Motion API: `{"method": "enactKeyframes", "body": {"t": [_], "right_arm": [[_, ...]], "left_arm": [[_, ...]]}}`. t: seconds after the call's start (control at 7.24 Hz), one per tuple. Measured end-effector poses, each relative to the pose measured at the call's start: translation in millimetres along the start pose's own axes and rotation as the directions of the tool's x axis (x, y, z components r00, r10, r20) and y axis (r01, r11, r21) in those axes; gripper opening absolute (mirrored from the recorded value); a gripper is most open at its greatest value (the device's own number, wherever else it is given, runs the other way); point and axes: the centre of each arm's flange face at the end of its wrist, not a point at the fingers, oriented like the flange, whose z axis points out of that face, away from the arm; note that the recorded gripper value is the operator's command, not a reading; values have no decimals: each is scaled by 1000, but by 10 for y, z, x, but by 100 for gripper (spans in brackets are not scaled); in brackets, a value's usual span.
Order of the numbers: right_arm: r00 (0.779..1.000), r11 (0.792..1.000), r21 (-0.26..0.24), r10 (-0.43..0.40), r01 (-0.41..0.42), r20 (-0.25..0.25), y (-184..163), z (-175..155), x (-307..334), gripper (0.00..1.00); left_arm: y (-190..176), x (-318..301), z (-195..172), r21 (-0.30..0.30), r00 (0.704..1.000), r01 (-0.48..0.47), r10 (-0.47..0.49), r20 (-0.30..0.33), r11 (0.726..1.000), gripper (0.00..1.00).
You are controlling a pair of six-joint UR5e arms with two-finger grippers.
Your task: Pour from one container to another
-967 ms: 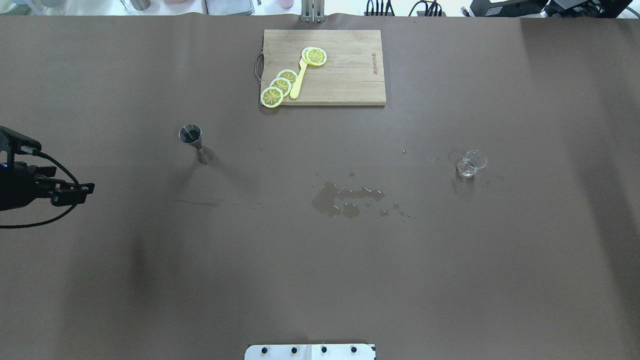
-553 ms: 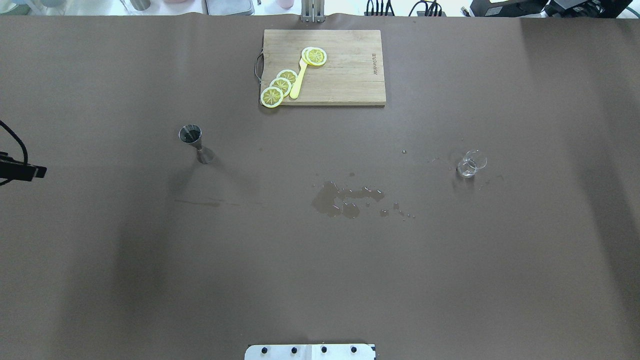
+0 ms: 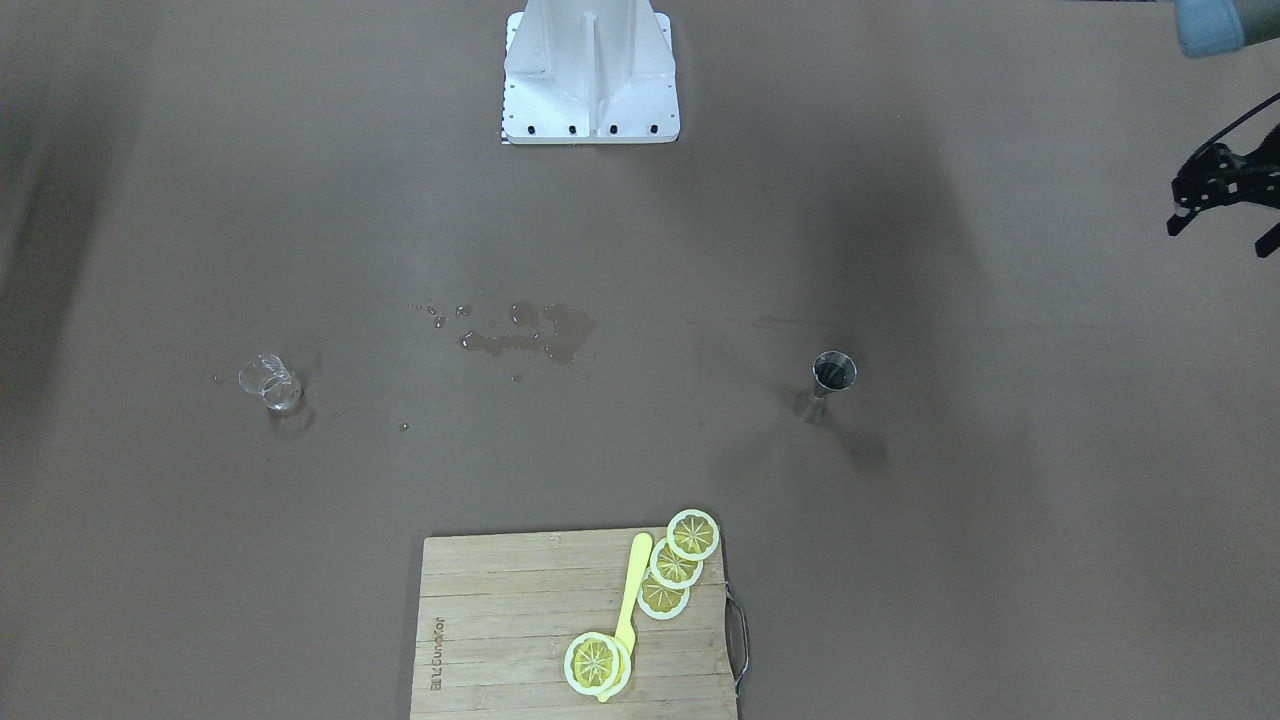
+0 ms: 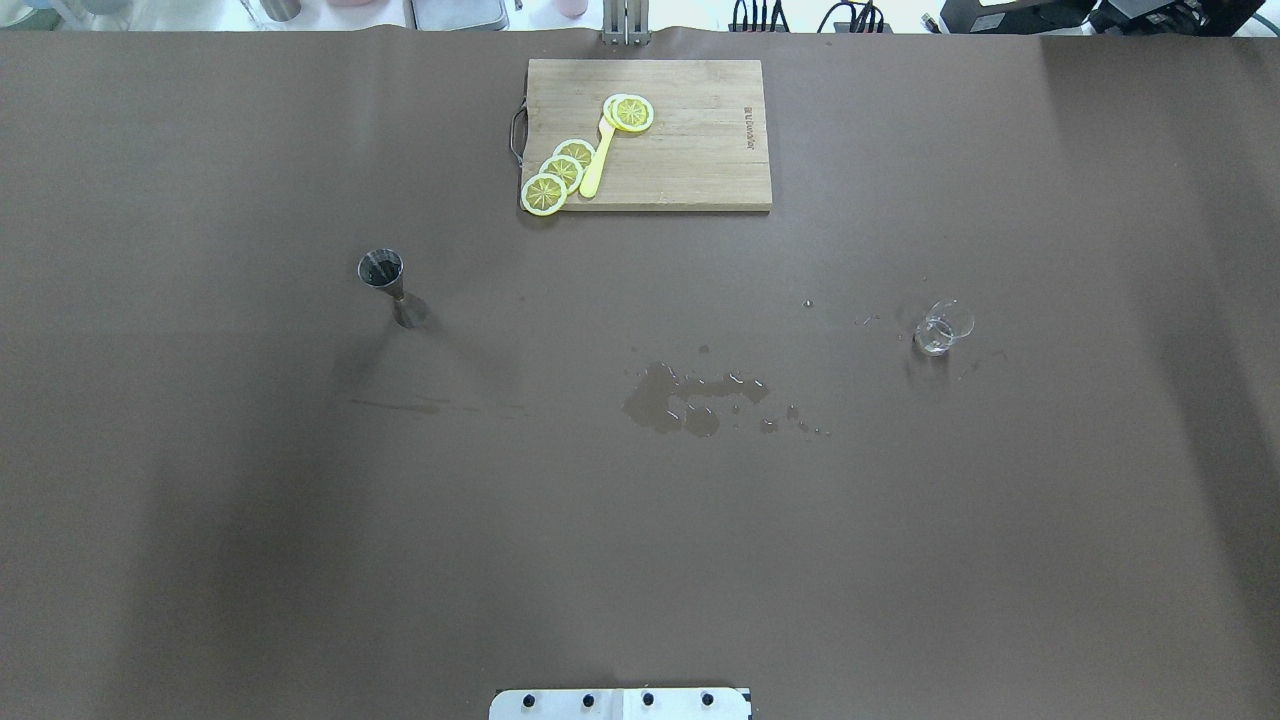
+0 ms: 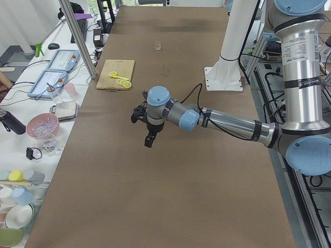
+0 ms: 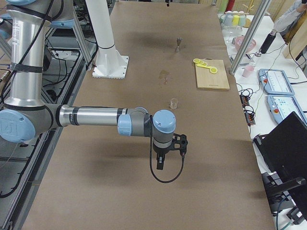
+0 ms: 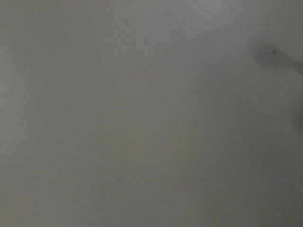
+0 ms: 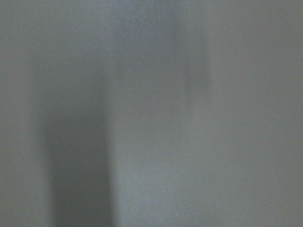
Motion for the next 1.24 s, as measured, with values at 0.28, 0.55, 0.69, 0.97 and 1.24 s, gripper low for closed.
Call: {"method": "enactKeyframes", "body": {"t": [0.28, 0.55, 0.69, 0.97, 1.24], "right_arm": [[1000, 1000, 1, -1, 1, 0, -3, -4, -3, 100], [1000, 1000, 0, 0, 0, -1, 3, 0, 1, 100], [1000, 1000, -1, 0, 0, -1, 6, 3, 4, 100], [1000, 1000, 0, -1, 1, -1, 3, 1, 2, 100], [1000, 1000, 0, -1, 1, -1, 0, 0, 1, 100]], "left_arm": [[242, -621, -40, -44, 999, 42, -41, 14, 998, 99], [350, -889, -14, -45, 971, 240, -239, 31, 970, 99], [384, -972, 22, -45, 951, 308, -306, 38, 950, 99], [447, -1106, 67, -48, 931, 365, -363, 45, 930, 99], [471, -1159, 55, -44, 925, 380, -378, 46, 924, 99]]}}
